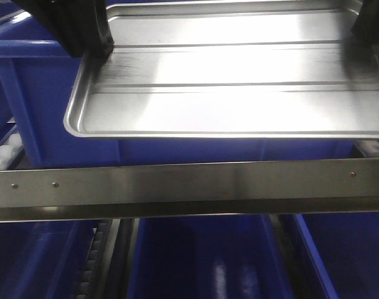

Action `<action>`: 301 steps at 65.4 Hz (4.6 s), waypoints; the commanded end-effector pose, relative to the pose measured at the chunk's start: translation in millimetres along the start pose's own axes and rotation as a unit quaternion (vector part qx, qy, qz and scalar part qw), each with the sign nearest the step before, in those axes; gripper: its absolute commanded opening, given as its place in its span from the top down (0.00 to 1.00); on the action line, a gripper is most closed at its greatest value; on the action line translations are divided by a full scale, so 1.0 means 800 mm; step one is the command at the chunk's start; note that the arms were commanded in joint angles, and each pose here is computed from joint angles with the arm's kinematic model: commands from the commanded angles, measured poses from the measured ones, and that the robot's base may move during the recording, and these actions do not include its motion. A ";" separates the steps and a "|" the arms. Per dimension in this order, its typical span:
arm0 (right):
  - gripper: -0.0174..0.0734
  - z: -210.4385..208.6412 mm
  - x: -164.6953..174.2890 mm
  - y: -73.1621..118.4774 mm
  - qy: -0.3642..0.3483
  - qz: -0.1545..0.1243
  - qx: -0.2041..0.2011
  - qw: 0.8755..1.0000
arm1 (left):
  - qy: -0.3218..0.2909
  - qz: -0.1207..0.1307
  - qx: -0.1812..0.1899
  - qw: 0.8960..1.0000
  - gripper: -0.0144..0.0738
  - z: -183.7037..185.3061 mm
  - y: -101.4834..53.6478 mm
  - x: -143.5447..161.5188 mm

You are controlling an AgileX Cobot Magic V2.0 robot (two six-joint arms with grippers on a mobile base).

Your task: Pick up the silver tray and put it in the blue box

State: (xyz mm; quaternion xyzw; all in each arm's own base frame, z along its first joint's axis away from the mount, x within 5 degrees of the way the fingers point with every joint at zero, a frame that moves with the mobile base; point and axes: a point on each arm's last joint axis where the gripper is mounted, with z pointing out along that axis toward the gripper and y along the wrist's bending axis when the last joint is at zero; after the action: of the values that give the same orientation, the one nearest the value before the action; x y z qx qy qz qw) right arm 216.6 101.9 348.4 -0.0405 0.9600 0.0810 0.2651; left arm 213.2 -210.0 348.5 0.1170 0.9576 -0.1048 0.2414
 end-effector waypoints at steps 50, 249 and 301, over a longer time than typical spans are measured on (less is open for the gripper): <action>0.74 -0.115 -0.130 0.027 -0.255 -0.023 -0.028 0.966 | -0.299 0.041 -0.004 0.953 0.96 -0.119 0.024 -0.123; 0.75 -0.082 0.158 -0.081 -0.473 -0.092 -0.027 0.876 | -0.456 0.076 0.030 0.886 0.95 -0.148 0.155 0.155; 0.75 -0.086 0.161 -0.082 -0.481 -0.091 -0.028 0.872 | -0.446 0.109 -0.016 0.888 0.96 -0.144 0.161 0.156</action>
State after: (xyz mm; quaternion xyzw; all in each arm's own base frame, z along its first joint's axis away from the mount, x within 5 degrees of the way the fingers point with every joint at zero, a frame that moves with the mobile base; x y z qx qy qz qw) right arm 80.0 19.1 315.2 -0.0802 0.7418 0.0895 0.6598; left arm 91.1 -34.8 355.1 0.1536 0.7623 -0.0958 0.6214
